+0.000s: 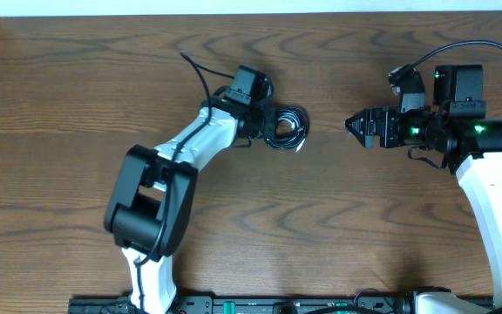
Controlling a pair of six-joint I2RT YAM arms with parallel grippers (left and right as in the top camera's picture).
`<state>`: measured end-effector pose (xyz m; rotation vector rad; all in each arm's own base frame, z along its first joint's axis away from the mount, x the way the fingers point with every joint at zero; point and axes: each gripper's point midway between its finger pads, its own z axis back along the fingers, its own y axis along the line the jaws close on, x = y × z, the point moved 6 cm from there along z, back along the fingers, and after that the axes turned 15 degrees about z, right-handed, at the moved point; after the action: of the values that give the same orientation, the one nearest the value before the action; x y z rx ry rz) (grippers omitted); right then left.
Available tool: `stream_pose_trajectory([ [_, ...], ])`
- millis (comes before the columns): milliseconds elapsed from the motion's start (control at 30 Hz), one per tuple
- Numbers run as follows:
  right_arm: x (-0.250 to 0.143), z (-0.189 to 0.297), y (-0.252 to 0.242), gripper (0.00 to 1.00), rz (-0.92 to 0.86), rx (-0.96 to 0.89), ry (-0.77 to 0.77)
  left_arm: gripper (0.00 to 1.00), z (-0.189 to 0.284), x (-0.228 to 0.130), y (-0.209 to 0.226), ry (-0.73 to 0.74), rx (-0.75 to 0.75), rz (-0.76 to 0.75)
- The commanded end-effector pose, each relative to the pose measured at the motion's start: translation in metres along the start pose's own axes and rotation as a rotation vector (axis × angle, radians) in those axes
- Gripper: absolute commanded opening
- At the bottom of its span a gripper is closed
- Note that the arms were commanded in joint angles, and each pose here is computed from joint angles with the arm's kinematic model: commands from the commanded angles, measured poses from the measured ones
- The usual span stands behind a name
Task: Untangle cables
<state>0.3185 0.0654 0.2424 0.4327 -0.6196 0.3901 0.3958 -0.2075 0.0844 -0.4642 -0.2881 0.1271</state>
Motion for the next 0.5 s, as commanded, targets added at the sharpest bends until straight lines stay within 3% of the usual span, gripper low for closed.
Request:
stream_pose_trajectory([
  [0, 0.008, 0.003, 0.002, 0.92, -0.004, 0.001, -0.027, 0.07, 0.049, 0.013, -0.021, -0.041, -0.11, -0.015],
  [167, 0.015, 0.001, 0.009, 0.91, 0.012, 0.022, -0.054, 0.08, 0.087, 0.005, -0.026, -0.023, -0.127, -0.013],
  [467, 0.021, -0.007, 0.028, 0.91, 0.051, 0.059, -0.067, 0.07, 0.096, -0.015, -0.016, 0.069, -0.066, 0.021],
])
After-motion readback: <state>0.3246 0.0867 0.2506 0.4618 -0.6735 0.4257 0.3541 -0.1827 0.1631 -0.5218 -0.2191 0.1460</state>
